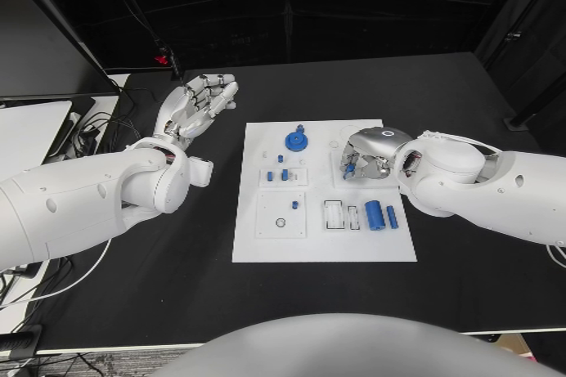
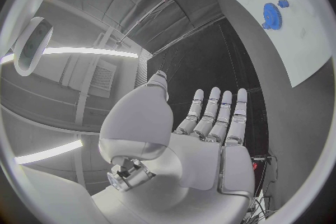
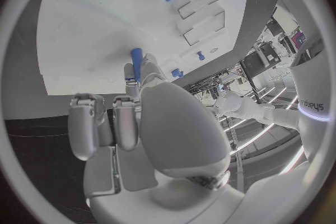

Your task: Assemble the parts on the task board

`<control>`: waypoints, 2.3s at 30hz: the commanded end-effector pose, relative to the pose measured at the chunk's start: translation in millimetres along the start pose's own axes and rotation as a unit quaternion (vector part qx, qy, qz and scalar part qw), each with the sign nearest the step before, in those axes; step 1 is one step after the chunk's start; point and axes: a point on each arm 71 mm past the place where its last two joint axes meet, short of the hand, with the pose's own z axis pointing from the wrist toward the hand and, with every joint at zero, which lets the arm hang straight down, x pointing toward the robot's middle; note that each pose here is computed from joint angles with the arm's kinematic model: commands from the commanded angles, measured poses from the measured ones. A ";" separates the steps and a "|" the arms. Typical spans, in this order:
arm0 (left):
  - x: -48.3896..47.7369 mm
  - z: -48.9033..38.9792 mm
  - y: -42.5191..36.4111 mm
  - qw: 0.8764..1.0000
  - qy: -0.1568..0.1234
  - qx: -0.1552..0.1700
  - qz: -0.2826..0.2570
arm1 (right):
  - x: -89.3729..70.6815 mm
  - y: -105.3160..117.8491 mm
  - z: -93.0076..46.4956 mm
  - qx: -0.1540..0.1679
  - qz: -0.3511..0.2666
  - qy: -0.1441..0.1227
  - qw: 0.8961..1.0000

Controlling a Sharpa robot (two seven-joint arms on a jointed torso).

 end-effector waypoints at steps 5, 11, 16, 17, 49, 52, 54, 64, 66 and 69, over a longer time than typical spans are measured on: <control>0.8 0.1 -7.3 0.999 0.004 0.048 -0.004 | -12.8 5.0 -9.8 -0.026 0.012 -0.068 0.997; 0.5 0.1 -6.4 0.999 0.003 0.047 -0.003 | -22.8 10.2 -25.0 -0.051 0.038 -0.117 0.991; 1.8 0.5 -6.1 0.999 0.004 0.047 -0.004 | -27.7 20.9 -28.0 -0.081 0.066 -0.140 0.985; 2.1 0.6 -6.1 0.999 0.004 0.047 -0.004 | -28.1 23.4 -27.7 -0.086 0.070 -0.142 0.984; 4.5 -0.1 -6.9 0.999 0.005 0.048 -0.005 | 6.0 127.9 6.6 -0.246 0.054 0.006 0.968; 4.6 -0.2 -6.9 0.999 0.005 0.048 -0.005 | 10.6 129.9 8.0 -0.249 0.041 0.016 0.968; 4.6 -0.3 -7.0 0.999 0.005 0.048 -0.005 | 14.0 131.7 8.5 -0.251 0.032 0.022 0.967; 3.7 -0.4 -6.8 0.999 0.004 0.047 -0.004 | 23.6 135.5 10.8 -0.258 -0.004 0.034 0.966; 3.8 -0.4 -6.8 0.999 0.004 0.047 -0.004 | 24.1 135.5 11.4 -0.258 -0.007 0.033 0.966; 3.9 -0.3 -6.7 0.999 0.004 0.047 -0.005 | 24.8 136.2 12.8 -0.258 -0.011 0.033 0.966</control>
